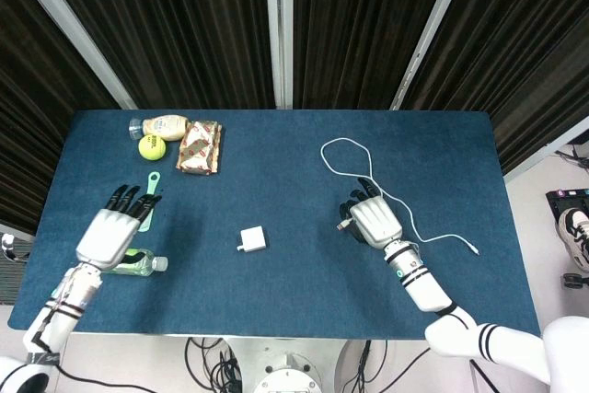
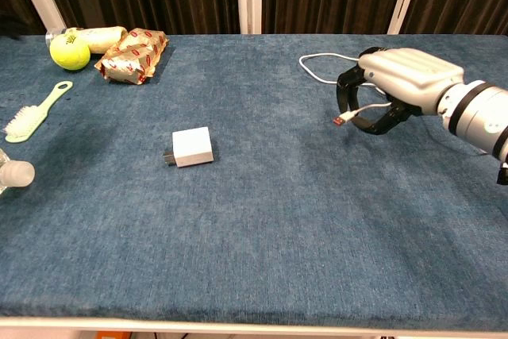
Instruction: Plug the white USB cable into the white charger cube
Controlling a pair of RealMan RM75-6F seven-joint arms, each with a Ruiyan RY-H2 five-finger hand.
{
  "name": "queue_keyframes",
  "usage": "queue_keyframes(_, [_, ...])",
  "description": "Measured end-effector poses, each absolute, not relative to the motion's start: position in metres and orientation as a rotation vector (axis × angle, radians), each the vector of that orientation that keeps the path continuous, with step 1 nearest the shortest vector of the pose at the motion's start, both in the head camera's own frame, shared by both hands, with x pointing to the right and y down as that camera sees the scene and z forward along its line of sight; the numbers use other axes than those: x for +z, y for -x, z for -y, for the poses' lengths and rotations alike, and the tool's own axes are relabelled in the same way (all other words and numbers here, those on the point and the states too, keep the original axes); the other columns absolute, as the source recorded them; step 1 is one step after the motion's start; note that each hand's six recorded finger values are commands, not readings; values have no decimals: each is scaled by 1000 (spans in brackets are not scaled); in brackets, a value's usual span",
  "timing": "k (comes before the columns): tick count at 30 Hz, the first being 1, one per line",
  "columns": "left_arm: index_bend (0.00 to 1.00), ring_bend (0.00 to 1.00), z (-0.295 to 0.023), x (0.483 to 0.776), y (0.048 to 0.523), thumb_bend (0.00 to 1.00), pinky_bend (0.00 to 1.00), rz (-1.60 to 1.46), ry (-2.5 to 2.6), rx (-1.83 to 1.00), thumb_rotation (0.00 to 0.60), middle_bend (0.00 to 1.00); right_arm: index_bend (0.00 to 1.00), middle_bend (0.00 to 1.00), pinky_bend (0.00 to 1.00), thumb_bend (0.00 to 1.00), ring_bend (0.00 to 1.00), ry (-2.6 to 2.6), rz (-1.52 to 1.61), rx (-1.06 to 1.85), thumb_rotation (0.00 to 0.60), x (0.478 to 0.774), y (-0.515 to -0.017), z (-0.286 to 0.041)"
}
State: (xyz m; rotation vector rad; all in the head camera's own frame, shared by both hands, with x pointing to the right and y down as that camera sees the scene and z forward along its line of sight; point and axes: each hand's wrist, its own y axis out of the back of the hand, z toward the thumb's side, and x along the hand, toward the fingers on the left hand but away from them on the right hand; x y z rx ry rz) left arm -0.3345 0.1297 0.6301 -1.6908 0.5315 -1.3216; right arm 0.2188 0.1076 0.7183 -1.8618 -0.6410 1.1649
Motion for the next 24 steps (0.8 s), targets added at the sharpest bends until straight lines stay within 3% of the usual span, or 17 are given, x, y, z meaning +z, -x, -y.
queue_keyframes(4, [170,108,-121,653,295,58,63,-473,1764,-1293,600,197,593,491,10,449,241,1855,679,1154,600,709,-225,-101])
queue_keyframes(13, [172,108,-113,697,237,55,75,-434,1853,-1367,600,196,596,490,10,453,241,1804,770,1113,600,678,-241,-78])
queue_keyframes(24, [166,108,-122,715,158,44,58,-347,1936,-1286,600,189,606,488,10,455,241,1782,824,1136,600,666,-264,-76])
